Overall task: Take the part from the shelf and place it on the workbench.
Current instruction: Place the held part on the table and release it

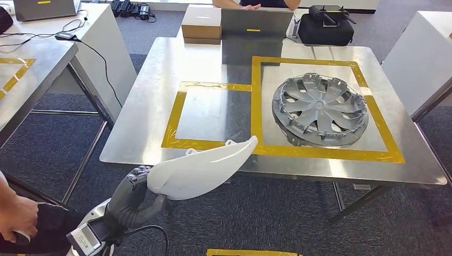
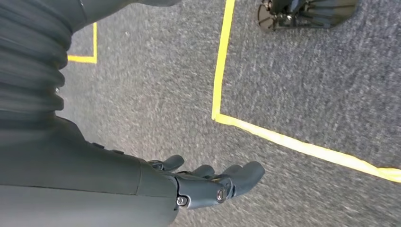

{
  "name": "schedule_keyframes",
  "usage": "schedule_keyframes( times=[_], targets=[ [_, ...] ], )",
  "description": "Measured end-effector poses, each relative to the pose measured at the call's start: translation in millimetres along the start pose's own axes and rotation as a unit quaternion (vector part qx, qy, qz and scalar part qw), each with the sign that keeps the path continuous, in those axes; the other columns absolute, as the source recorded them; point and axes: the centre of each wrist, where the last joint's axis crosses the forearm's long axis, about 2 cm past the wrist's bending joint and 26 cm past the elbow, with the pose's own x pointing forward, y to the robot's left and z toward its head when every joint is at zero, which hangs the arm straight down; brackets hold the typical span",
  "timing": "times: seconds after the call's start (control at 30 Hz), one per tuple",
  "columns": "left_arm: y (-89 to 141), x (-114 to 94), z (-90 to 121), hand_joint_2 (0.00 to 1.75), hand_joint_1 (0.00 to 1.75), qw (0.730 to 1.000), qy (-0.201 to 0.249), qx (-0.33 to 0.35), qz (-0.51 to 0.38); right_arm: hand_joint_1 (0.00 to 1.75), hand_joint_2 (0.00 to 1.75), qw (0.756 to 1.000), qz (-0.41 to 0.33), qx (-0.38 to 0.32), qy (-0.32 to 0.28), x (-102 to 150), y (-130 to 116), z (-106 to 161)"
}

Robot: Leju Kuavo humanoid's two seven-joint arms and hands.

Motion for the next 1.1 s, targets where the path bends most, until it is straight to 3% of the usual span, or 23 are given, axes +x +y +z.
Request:
schedule_keyframes(
  times=[0.17, 0.4, 1.1],
  targets=[
    [6.0, 6.7, -3.7, 1.75, 1.75, 0.998, -0.015, 0.027, -0.048, 0.0, 1.75, 1.0, -0.006, 0.008, 0.0, -7.7, 1.5, 0.7],
    [12.8, 19.6, -13.6, 1.75, 1.75, 0.996, -0.045, 0.015, -0.077, 0.0, 1.75, 1.0, -0.005, 0.003, 0.003, -13.5, 2.4, 1.4],
    [4.5, 27.9, -14.5, 1.75, 1.75, 0.996, -0.052, 0.0, -0.07, 0.0, 1.75, 0.999, -0.003, 0.006, -0.033, 14.0, 6.4, 1.9]
  ],
)
